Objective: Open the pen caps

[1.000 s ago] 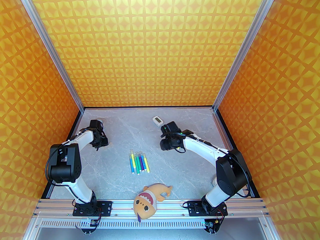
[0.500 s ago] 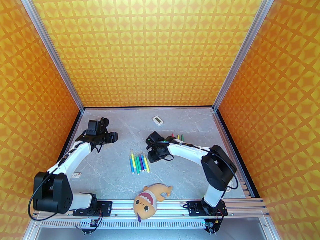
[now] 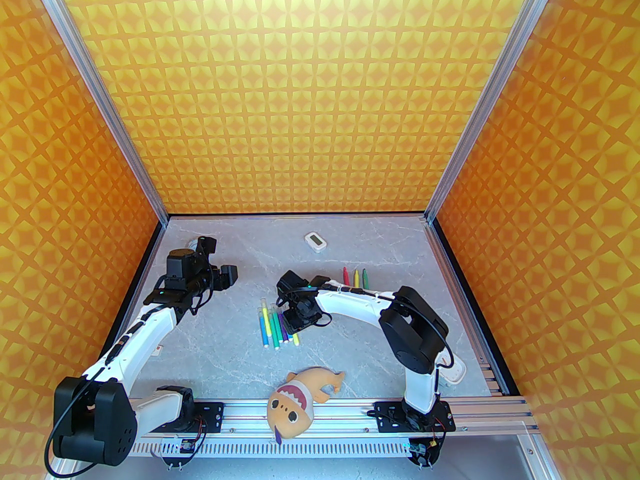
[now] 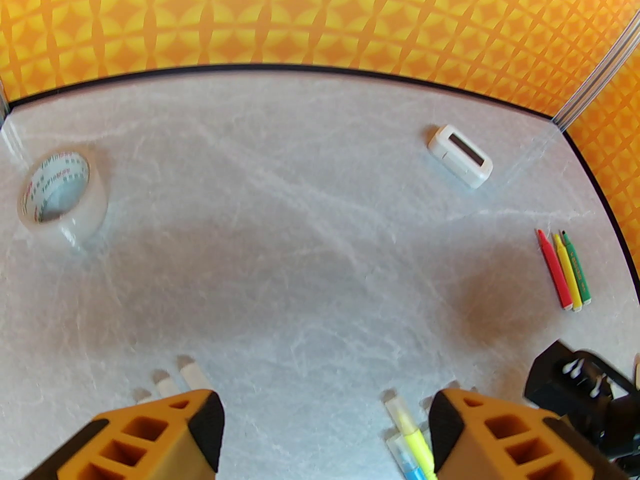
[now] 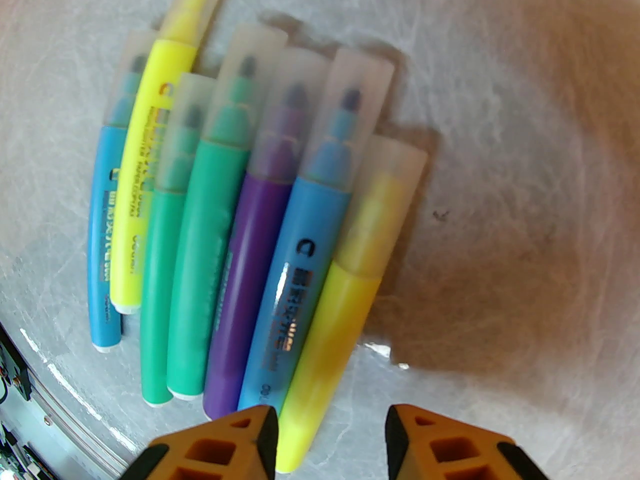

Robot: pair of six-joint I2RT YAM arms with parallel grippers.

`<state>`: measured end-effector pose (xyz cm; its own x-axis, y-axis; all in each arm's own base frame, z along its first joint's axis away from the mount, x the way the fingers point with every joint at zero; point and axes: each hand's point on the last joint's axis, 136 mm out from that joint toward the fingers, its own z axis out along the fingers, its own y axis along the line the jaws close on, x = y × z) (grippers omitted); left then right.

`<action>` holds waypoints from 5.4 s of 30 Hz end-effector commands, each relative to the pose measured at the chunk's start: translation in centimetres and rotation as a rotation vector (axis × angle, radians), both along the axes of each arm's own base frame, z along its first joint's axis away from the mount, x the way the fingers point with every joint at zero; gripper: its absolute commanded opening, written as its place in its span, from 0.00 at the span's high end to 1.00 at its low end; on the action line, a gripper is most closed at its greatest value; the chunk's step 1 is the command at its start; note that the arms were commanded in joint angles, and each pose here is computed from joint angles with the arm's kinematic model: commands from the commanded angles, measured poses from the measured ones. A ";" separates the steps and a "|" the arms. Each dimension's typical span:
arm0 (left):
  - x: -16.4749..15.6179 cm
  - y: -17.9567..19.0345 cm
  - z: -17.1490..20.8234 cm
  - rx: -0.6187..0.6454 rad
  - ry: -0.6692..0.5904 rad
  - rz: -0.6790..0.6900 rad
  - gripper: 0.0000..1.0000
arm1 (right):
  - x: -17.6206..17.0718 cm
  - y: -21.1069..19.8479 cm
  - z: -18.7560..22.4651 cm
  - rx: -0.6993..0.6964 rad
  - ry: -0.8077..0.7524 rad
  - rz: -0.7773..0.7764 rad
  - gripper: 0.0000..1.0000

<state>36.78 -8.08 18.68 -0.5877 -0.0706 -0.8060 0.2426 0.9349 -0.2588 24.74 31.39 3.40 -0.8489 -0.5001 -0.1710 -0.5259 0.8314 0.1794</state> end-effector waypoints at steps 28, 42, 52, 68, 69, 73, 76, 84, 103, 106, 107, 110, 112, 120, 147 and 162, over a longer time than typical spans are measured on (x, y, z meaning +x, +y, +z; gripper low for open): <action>0.1 -0.4 0.9 -0.007 -0.069 -0.025 0.28 | 1.3 -1.5 -3.2 -0.230 0.005 -0.034 0.70; 0.0 -0.4 0.6 -0.016 -0.056 -0.019 0.28 | 1.7 -1.8 -5.0 -0.264 0.005 -0.038 0.83; -0.1 -1.1 -0.4 -0.054 -0.012 -0.044 0.29 | 3.6 -1.5 -1.6 -0.188 -0.075 -0.061 1.00; -0.1 -6.6 -1.1 -0.285 0.083 -0.214 0.32 | 5.6 -0.4 6.1 0.219 -0.166 -0.061 1.00; -0.1 -7.1 -1.1 -0.302 0.091 -0.227 0.33 | 5.7 -0.2 6.7 0.247 -0.180 -0.054 1.00; -0.3 -9.8 -0.7 -0.377 0.121 -0.314 0.34 | 5.6 0.8 8.7 0.344 -0.216 -0.019 1.00; -0.8 -11.9 -0.3 -0.426 0.135 -0.400 0.34 | 5.6 1.2 9.6 0.385 -0.234 -0.008 1.00; -2.0 -15.2 0.6 -0.512 0.169 -0.555 0.34 | 5.8 1.9 11.0 0.439 -0.264 0.009 1.00; -1.9 -17.5 0.8 -0.555 0.196 -0.613 0.43 | 5.1 3.1 13.4 0.546 -0.294 0.082 1.00; -1.8 -17.6 0.9 -0.561 0.195 -0.617 0.47 | 5.1 3.2 13.4 0.548 -0.294 0.087 1.00; -1.8 -17.7 0.9 -0.564 0.197 -0.618 0.48 | 5.1 3.2 13.4 0.547 -0.294 0.087 1.00; -1.8 -17.8 1.0 -0.566 0.199 -0.622 0.53 | 5.2 3.1 13.7 0.549 -0.306 0.089 1.00; -1.9 -17.9 1.0 -0.567 0.200 -0.625 0.56 | 5.2 3.1 13.8 0.550 -0.310 0.090 1.00; -1.7 -17.9 1.3 -0.575 0.200 -0.626 0.75 | 5.2 3.1 13.6 0.549 -0.314 0.092 1.00; -1.6 -18.2 2.7 -0.637 0.184 -0.639 0.95 | 6.0 3.8 12.1 0.605 -0.360 0.073 0.78; 1.0 -16.3 4.1 -0.636 0.142 -0.536 1.00 | 2.9 1.4 8.9 0.541 -0.292 0.105 1.00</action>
